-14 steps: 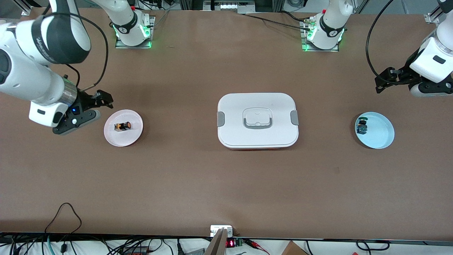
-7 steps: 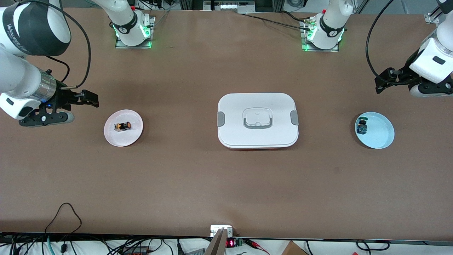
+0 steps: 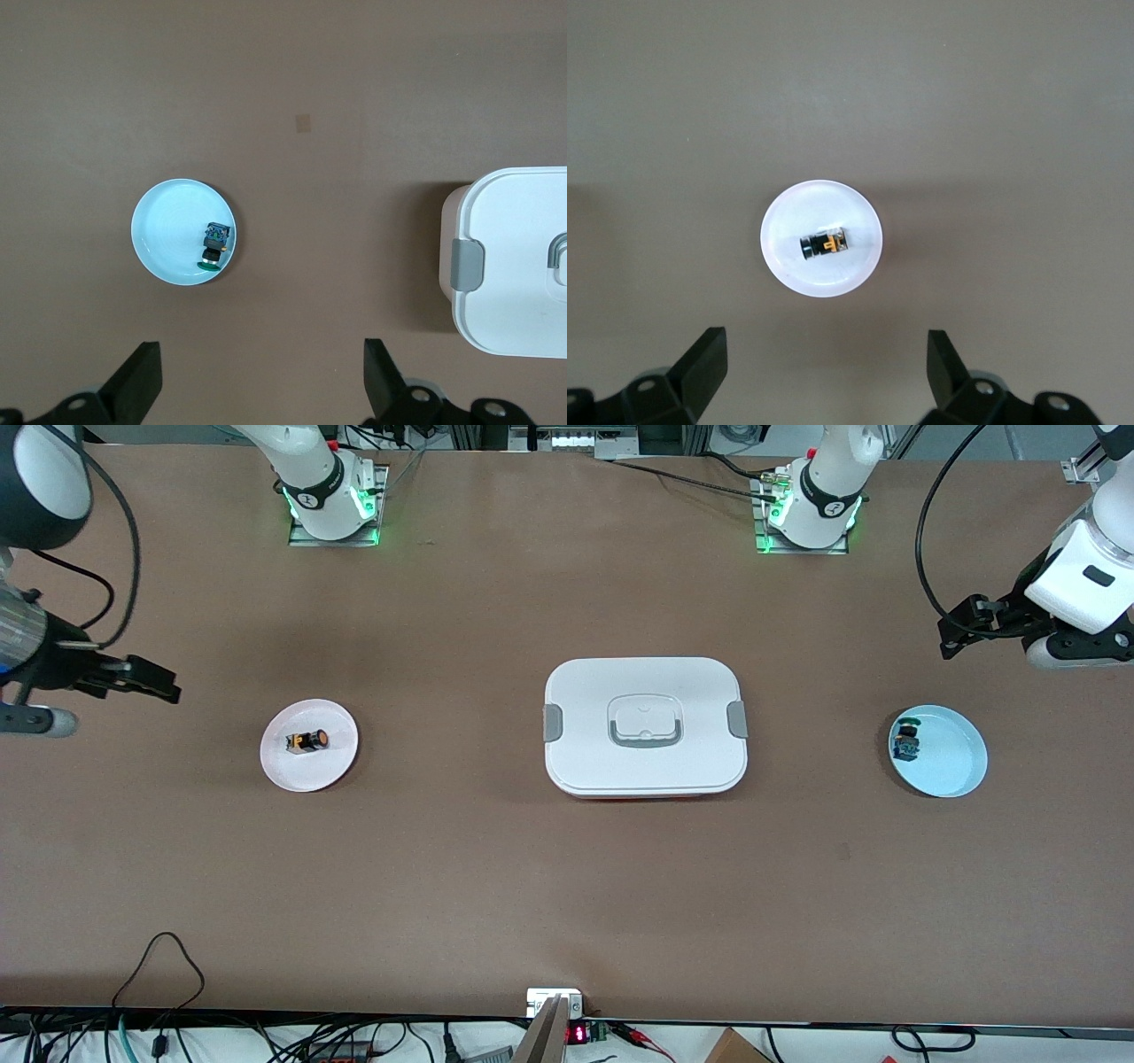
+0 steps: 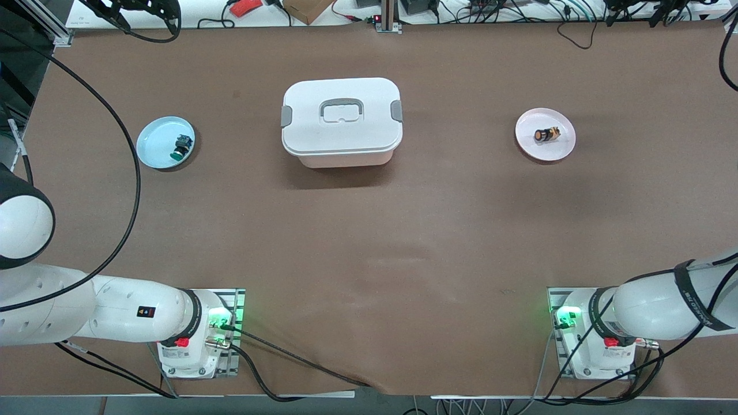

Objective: Transfer orange switch to right arm and place

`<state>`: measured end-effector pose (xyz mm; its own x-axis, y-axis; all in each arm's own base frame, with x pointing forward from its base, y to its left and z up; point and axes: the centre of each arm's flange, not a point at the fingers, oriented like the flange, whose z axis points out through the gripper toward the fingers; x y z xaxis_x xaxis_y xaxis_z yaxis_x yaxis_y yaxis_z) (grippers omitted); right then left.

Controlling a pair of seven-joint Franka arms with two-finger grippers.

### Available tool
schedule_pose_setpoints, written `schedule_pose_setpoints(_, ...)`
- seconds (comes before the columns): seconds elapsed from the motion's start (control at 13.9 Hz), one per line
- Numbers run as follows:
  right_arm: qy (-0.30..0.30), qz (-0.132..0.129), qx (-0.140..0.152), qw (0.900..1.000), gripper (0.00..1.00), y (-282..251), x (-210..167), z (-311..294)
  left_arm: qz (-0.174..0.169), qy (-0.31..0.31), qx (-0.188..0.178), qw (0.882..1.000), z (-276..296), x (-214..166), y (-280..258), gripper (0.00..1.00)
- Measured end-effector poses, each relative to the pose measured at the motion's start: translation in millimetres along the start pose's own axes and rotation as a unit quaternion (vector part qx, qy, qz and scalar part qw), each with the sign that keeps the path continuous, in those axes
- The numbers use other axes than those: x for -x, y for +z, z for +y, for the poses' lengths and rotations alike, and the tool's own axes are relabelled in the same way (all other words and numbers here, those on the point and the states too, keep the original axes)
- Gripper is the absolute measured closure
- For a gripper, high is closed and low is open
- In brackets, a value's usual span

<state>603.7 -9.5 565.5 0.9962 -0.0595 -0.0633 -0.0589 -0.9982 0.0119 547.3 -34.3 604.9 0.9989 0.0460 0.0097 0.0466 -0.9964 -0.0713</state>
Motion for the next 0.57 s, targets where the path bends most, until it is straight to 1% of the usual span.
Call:
schedule_pose_setpoints(0.14,0.003,-0.001,0.000,1.000,0.00,-4.2,3.4,11.5,0.000,-0.001,0.000,1.000,-0.6,-0.1,0.0,0.00)
schedule_pose_setpoints(0.29,0.002,0.011,0.000,1.000,0.00,1.1,5.6,15.2,0.000,-0.001,0.000,1.000,-1.3,-0.2,0.0,0.00)
schedule_pose_setpoints(0.36,-0.004,0.018,0.001,1.000,0.00,5.5,8.2,16.0,0.000,-0.001,0.000,1.000,-1.4,-0.2,-0.1,0.00)
schedule_pose_setpoints(0.57,-0.029,0.024,0.001,0.999,0.00,5.1,16.9,18.1,0.000,-0.001,0.000,1.000,-1.4,-0.2,-0.2,0.00)
